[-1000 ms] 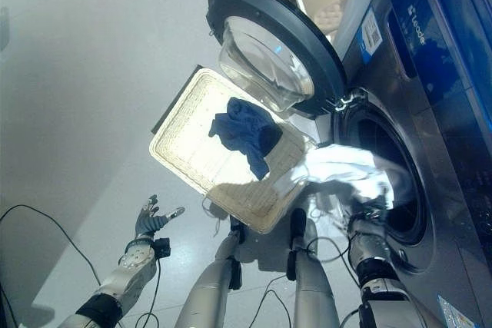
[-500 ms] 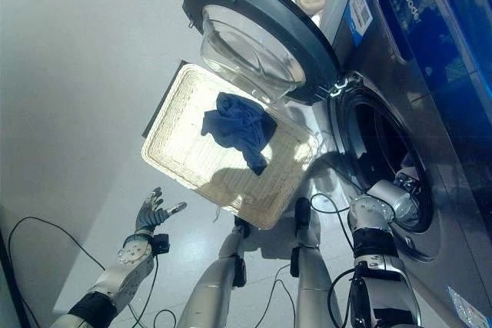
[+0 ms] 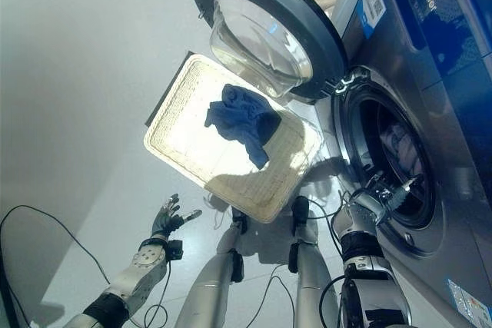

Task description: Put the clothes into the washing machine.

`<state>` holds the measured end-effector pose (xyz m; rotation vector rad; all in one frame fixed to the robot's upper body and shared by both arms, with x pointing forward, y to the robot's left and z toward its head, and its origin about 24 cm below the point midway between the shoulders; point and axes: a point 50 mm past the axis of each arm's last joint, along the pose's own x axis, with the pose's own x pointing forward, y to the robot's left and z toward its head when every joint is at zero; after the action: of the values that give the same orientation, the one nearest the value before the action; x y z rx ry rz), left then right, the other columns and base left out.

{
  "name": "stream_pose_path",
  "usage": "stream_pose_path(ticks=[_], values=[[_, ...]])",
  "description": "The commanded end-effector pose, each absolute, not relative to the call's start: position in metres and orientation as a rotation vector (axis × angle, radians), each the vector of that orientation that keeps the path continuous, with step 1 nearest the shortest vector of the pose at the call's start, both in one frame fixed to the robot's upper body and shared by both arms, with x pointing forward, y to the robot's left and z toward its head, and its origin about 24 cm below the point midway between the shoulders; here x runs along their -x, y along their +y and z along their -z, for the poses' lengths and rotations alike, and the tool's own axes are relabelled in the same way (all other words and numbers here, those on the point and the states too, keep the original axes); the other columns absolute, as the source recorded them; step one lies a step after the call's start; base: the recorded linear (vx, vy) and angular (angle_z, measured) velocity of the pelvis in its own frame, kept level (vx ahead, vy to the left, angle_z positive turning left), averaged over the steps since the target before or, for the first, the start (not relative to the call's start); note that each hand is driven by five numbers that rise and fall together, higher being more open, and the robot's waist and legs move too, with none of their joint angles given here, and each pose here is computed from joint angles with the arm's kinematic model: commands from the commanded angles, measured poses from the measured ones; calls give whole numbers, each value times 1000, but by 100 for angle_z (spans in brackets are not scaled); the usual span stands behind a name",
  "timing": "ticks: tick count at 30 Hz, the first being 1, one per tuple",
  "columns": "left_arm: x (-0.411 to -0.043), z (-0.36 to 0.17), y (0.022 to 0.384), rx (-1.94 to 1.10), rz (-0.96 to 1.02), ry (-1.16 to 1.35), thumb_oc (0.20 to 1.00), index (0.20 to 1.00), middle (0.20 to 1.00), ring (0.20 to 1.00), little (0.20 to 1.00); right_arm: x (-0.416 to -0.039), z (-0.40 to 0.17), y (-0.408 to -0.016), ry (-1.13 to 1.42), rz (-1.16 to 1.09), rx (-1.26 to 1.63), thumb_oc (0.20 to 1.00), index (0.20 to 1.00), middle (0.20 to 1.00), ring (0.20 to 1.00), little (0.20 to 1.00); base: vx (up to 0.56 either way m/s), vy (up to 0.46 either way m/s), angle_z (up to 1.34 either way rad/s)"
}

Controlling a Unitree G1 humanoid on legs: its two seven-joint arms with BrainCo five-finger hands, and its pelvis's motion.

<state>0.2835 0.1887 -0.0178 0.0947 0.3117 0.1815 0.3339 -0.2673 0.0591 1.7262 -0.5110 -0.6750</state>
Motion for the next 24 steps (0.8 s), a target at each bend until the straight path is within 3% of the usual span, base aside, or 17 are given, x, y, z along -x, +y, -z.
stream_pose_path(ticks=[1,8,13,16,24], values=[[-293,2,198,-82,-219,225,1000,1000,1000,1000,1000,-326,-61,-275,-613,518,-1680,1000,1000,1000,1000,1000,-3,32,1],[-293,-1,205,-90,-244,208,1000,1000,1000,1000,1000,-318,-38,-271,-563,481,-1614,1000,1000,1000,1000,1000,4,44,7],[-296,-13,210,-121,-341,116,1000,1000,1000,1000,1000,-315,-20,-261,-220,480,-1138,1000,1000,1000,1000,1000,-5,78,3],[-297,-26,213,-151,-380,15,1000,1000,1000,1000,1000,-312,-5,-220,2,264,-787,1000,1000,1000,1000,1000,-18,109,-3],[-312,-55,211,-283,-383,-125,1000,1000,1000,1000,1000,-290,22,-170,223,-57,-508,1000,1000,1000,1000,1000,-3,161,-1]])
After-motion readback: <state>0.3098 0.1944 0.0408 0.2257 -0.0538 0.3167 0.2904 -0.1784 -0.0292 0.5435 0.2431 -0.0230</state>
